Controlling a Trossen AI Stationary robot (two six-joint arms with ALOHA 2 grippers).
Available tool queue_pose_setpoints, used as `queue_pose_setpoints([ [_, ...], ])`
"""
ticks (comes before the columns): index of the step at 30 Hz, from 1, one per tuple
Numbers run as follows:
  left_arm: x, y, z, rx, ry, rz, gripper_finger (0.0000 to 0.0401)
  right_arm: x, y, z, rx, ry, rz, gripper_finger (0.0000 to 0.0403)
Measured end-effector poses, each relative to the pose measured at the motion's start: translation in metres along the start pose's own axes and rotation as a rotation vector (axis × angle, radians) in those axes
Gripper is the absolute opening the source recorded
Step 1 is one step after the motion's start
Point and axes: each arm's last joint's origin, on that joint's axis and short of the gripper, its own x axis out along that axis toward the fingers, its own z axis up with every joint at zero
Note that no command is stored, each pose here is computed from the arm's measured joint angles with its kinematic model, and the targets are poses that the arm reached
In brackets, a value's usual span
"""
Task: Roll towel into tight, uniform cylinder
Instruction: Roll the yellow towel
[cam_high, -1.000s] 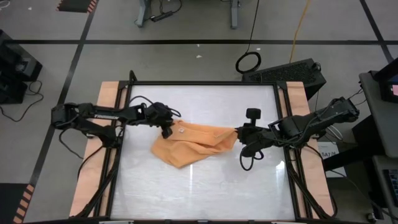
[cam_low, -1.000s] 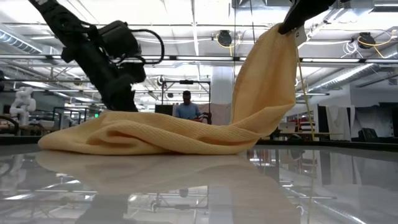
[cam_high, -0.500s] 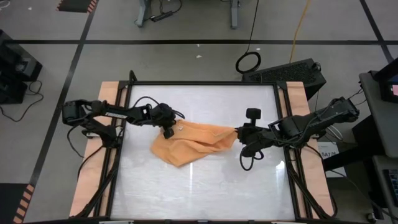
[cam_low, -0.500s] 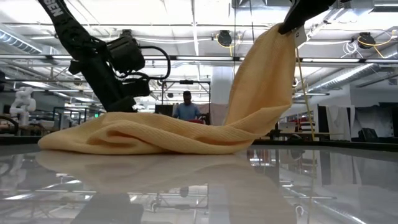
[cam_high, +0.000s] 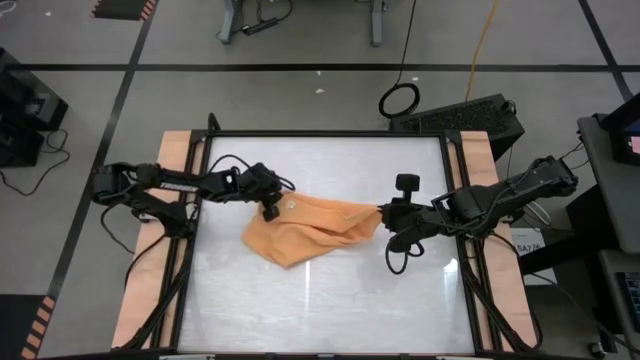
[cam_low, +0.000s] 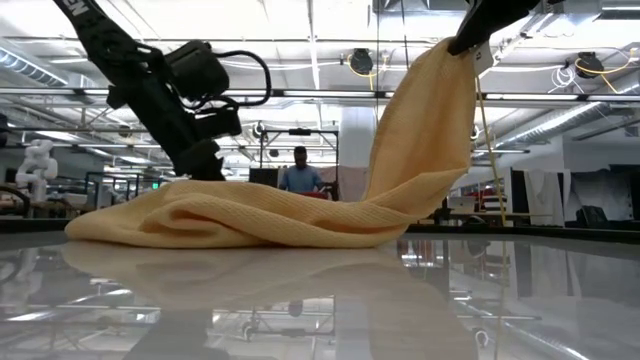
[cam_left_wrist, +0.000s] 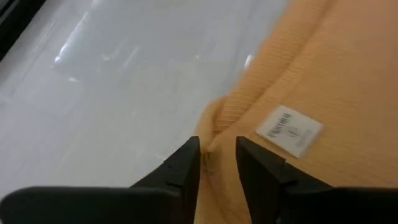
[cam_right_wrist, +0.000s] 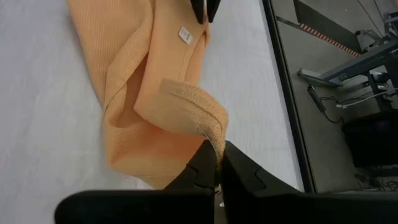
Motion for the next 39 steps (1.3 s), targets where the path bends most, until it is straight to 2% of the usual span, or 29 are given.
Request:
queue_pose_setpoints([
  [17, 0.0, -0.002, -0.003, 0.04, 0.034, 0.018, 0.0077, 0.0, 0.0, 0.0, -0.004, 0.001, 0.0, 0.0002],
  [22, 0.0, -0.003, -0.003, 0.045, 0.03, 0.014, 0.0017, 0.0, 0.0, 0.0, -0.004, 0.001, 0.0, 0.0002],
  [24, 0.0, -0.003, -0.002, 0.044, 0.022, 0.014, 0.0009, 0.0, 0.0, 0.0, -0.004, 0.001, 0.0, 0.0002],
  [32, -0.006, -0.003, 0.01, 0.035, -0.096, 0.014, 0.0004, 0.0, 0.0, 0.0, -0.001, 0.0, 0.0, 0.0002],
  [39, -0.037, 0.001, 0.022, 0.019, -0.231, 0.022, 0.0003, 0.0, 0.0, 0.0, 0.014, 0.001, 0.0, 0.0002],
])
